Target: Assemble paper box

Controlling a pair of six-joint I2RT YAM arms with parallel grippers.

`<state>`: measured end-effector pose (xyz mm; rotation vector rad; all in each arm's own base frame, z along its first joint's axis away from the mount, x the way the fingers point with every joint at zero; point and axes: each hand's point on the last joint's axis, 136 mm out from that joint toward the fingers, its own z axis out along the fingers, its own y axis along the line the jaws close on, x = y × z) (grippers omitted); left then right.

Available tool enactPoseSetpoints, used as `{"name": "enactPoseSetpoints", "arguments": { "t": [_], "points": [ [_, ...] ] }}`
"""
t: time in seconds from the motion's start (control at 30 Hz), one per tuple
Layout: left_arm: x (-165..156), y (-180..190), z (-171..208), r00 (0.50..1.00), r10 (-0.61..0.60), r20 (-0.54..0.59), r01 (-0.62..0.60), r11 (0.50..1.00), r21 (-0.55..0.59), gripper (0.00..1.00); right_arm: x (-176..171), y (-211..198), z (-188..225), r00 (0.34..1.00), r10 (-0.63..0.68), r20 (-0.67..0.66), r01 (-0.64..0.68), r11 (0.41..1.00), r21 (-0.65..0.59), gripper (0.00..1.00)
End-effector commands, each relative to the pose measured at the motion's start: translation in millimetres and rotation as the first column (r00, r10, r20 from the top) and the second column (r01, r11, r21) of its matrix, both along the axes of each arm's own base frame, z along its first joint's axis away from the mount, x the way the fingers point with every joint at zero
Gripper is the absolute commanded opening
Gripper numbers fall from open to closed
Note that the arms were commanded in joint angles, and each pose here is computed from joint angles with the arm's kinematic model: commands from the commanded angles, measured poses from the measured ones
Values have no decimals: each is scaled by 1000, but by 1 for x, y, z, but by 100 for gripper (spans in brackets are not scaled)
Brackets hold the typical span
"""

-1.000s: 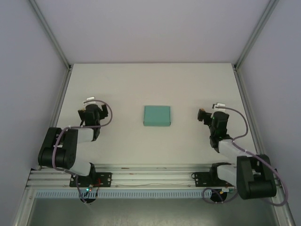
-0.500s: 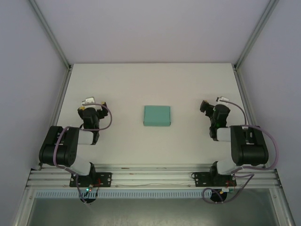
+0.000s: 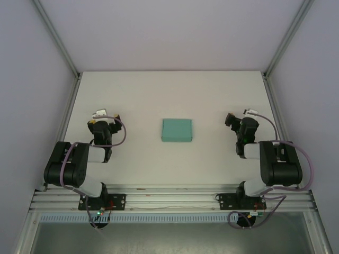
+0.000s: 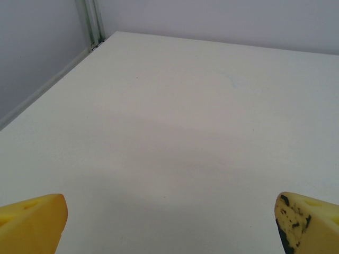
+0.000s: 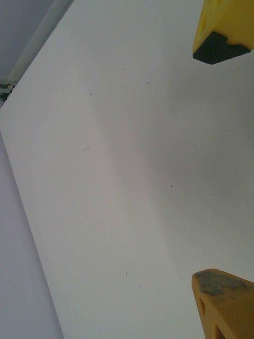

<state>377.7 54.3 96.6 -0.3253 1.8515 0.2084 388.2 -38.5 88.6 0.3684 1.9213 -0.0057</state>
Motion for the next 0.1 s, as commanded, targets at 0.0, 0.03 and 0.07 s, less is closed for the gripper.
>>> {"name": "enactPoseSetpoints", "arguments": {
  "t": [0.0, 0.03, 0.07],
  "points": [
    [2, 0, 10, 999, -13, 38, 13, 1000, 13, 100, 2, -3, 9, 999, -21, 26, 21, 1000, 0, 100],
    [2, 0, 10, 999, -14, 35, 13, 1000, 12, 100, 2, -4, 9, 999, -23, 26, 23, 1000, 2, 100],
    [3, 0, 10, 999, -12, 37, 12, 1000, 14, 100, 2, -4, 9, 999, -23, 26, 23, 1000, 2, 100]
  ]
}}
